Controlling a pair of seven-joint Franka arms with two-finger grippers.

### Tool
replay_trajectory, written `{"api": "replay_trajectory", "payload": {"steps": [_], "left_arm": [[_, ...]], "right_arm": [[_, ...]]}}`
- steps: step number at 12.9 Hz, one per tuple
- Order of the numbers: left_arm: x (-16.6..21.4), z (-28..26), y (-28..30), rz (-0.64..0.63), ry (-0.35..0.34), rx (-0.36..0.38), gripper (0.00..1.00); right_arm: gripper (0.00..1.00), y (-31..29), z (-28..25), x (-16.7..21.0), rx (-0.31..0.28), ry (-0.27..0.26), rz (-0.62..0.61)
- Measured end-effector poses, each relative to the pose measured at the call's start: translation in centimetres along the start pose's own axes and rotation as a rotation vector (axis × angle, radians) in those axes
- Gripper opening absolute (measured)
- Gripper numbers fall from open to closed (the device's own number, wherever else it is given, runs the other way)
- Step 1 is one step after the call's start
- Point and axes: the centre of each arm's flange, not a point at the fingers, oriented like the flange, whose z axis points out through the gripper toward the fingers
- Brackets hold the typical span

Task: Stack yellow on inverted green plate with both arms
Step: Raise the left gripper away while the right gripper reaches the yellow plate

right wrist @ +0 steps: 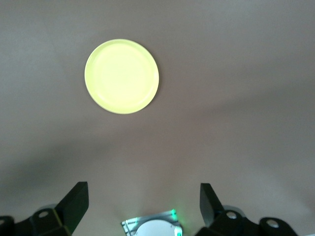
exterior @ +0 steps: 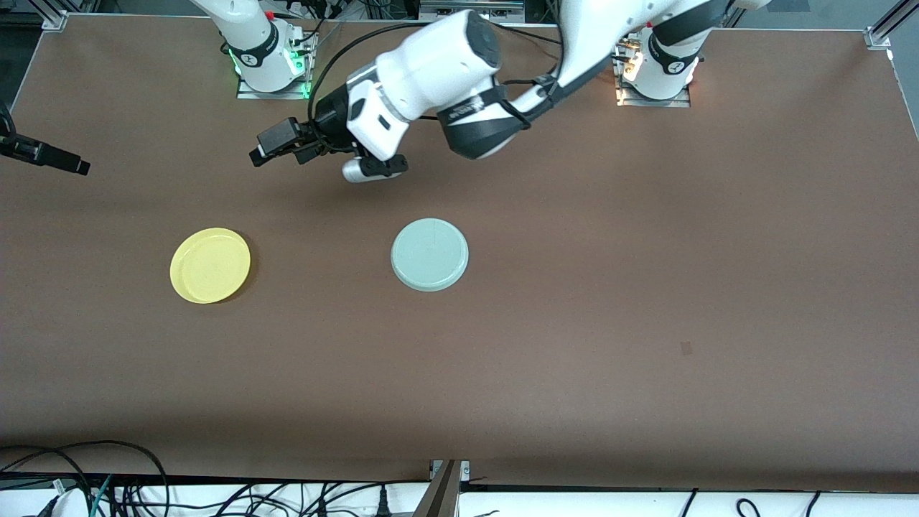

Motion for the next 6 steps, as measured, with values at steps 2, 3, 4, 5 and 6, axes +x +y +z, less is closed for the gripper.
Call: {"api": "replay_trajectory", "payload": {"steps": [2,3,4,5,6], "left_arm": [[2.1,-4.6,3.6,-0.065,-0.038,-0.079,1.0],[2.4,-6.6,5.1,-0.09,-0.062,-0.114,1.0],[2.6,-8.7,6.6,-0.113,-0.089,-0.15,1.0],[2.7,-10.9,8.0,-0.133,-0.115,-0.184,1.0],[2.9,-13.1,9.4,-0.151,-0.138,-0.218,1.0]], "right_arm": [[1.0,-0.1,1.4,1.4,-0.009,0.002,-0.007],[1.0,-0.2,2.2,2.1,-0.014,0.004,-0.009],[1.0,-0.4,3.0,2.9,-0.019,0.01,-0.01],[1.0,-0.6,4.0,3.8,-0.023,0.022,-0.011],[1.0,-0.8,5.4,4.6,-0.025,0.043,-0.012]]}}
